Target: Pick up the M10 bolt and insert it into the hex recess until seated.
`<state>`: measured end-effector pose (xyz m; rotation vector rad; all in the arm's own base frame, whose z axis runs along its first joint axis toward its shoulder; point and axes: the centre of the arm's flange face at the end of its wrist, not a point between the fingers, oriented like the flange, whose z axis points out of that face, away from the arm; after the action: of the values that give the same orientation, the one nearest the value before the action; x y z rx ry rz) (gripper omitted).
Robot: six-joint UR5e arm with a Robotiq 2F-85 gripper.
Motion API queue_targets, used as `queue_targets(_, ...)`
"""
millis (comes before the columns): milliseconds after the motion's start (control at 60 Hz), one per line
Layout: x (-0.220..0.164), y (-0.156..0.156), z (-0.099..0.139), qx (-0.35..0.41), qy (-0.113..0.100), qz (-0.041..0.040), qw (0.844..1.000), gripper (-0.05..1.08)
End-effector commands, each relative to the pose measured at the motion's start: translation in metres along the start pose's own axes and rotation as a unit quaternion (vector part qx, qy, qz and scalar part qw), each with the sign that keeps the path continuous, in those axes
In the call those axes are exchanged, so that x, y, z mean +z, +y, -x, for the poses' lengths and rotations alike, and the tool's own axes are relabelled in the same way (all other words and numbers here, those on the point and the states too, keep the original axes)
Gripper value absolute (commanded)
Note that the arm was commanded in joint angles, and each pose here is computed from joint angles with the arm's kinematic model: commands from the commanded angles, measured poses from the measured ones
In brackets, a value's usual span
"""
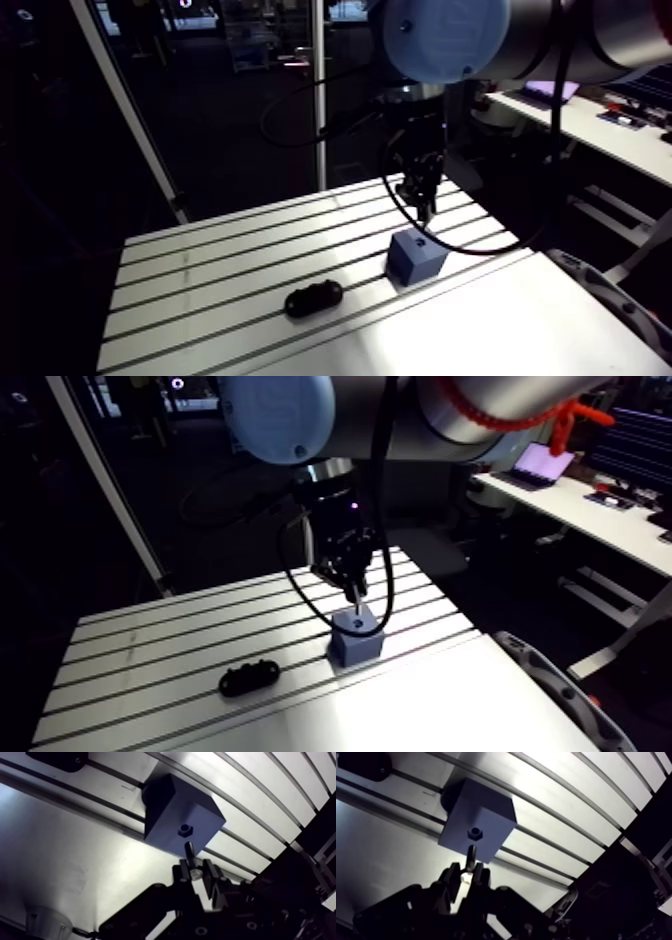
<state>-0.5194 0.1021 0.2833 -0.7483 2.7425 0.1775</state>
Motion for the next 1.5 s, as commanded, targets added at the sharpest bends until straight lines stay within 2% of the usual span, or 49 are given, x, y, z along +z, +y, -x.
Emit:
queue_targets(17, 0.003, -0.001, 0.0, 0.0, 0.0, 0.0003, 1.0, 1.08)
queue_targets(700, 0.01, -0.002, -0.002, 0.0, -0.003, -0.0038, 1.0, 1.08)
queue_targets(867, 0.011, -0.001, -0.003, 0.0, -0.001, -0.001, 1.0, 1.08)
queue_targets(1500, 0.017, -0.002, -0.004, -0.003, -0.005, -0.0052, 1.0, 1.08)
